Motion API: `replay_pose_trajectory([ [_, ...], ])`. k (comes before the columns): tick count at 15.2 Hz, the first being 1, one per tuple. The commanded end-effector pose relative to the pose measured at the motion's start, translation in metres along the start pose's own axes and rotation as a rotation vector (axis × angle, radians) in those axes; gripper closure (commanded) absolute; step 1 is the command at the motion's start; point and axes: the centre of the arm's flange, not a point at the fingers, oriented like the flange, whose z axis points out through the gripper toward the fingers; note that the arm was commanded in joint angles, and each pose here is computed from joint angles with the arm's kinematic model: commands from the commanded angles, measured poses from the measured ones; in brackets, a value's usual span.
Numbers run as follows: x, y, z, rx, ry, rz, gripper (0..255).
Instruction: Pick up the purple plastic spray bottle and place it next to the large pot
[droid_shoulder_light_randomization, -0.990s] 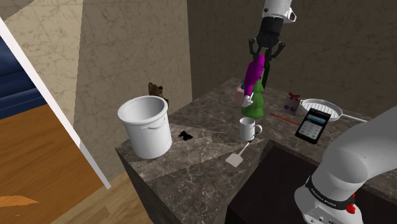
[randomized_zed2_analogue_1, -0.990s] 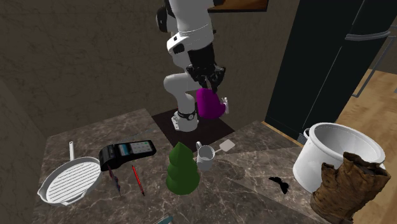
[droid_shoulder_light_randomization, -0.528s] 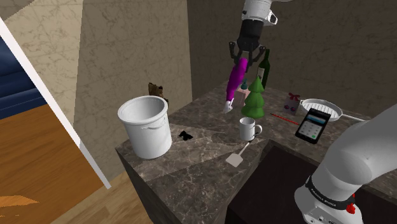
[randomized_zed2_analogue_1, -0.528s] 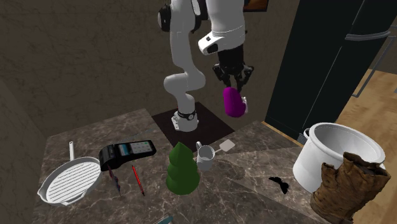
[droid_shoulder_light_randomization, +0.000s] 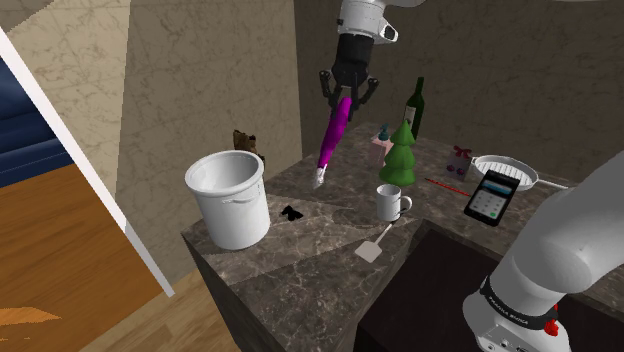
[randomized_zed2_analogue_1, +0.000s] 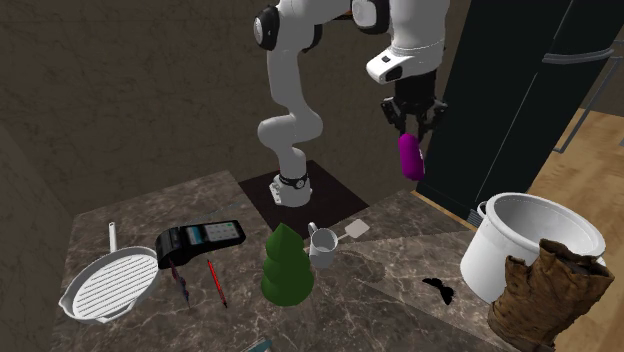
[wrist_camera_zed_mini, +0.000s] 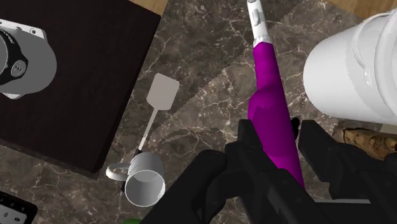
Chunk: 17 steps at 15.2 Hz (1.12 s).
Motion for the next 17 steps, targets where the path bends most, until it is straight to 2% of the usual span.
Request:
replay_pose_trajectory([
  [1,-0.017,-0.019,0.006,0.001,0.000,0.001,255],
  [5,-0.051,-0.058,0.021,0.001,0.000,0.001,255],
  [17,-0.031,-0.053,0.081,0.001,0.000,0.001,255],
])
